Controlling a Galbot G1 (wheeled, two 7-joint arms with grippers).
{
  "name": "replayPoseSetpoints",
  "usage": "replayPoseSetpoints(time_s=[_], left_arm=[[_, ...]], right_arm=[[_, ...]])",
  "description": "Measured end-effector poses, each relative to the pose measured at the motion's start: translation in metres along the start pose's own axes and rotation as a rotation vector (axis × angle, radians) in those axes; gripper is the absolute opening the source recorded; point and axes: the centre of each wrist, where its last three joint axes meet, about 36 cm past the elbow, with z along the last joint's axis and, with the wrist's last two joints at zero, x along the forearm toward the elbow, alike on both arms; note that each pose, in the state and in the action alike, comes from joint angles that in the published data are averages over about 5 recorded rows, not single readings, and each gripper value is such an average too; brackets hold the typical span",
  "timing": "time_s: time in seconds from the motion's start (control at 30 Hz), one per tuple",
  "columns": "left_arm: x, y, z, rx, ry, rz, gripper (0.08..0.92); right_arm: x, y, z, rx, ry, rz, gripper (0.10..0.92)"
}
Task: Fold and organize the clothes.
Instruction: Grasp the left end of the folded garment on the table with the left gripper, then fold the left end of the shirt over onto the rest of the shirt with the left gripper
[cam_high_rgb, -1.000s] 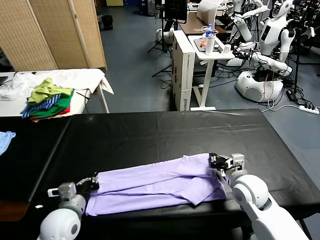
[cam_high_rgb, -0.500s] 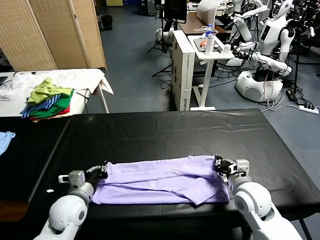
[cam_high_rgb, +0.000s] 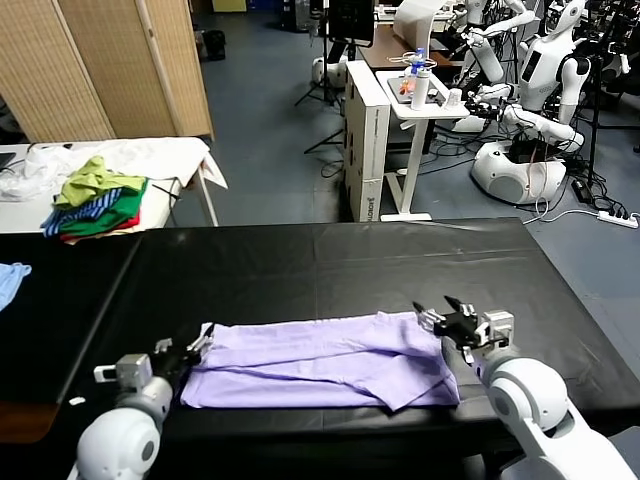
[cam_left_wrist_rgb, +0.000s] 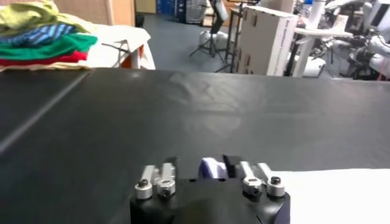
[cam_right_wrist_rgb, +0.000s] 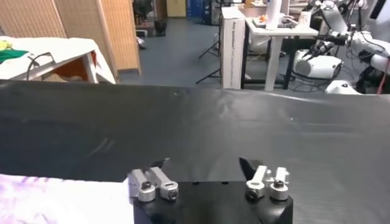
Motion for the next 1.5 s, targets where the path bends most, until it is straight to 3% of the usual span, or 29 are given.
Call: replayPoseSetpoints(time_s=[0.47, 0.57, 0.87, 1.1, 1.3, 1.5], left_arm=[[0.019, -0.016, 0.037, 0.128, 0.027, -0.027, 0.897], [0.020, -0.016, 0.042, 0.147, 0.033, -0.032, 0.836], [0.022, -0.021, 0.052, 0.184, 0.047, -0.025, 0.534], [0.020, -0.022, 0.054, 0.227, 0.062, -0.013, 0.214], [0.020, -0.023, 0.053, 0.211, 0.059, -0.022, 0.168], [0.028, -0.017, 0.048, 0.067, 0.011, -0.082, 0.168]], right_arm=[[0.015, -0.012, -0.003, -0.003, -0.016, 0.024, 0.907], [0.014, -0.012, -0.004, -0.002, -0.019, 0.023, 0.907], [0.014, -0.011, -0.007, 0.000, -0.030, 0.019, 0.907], [0.013, -0.010, -0.007, 0.001, -0.033, 0.015, 0.907], [0.014, -0.010, -0.007, 0.001, -0.036, 0.017, 0.907], [0.014, -0.010, -0.006, -0.002, -0.038, 0.020, 0.907]])
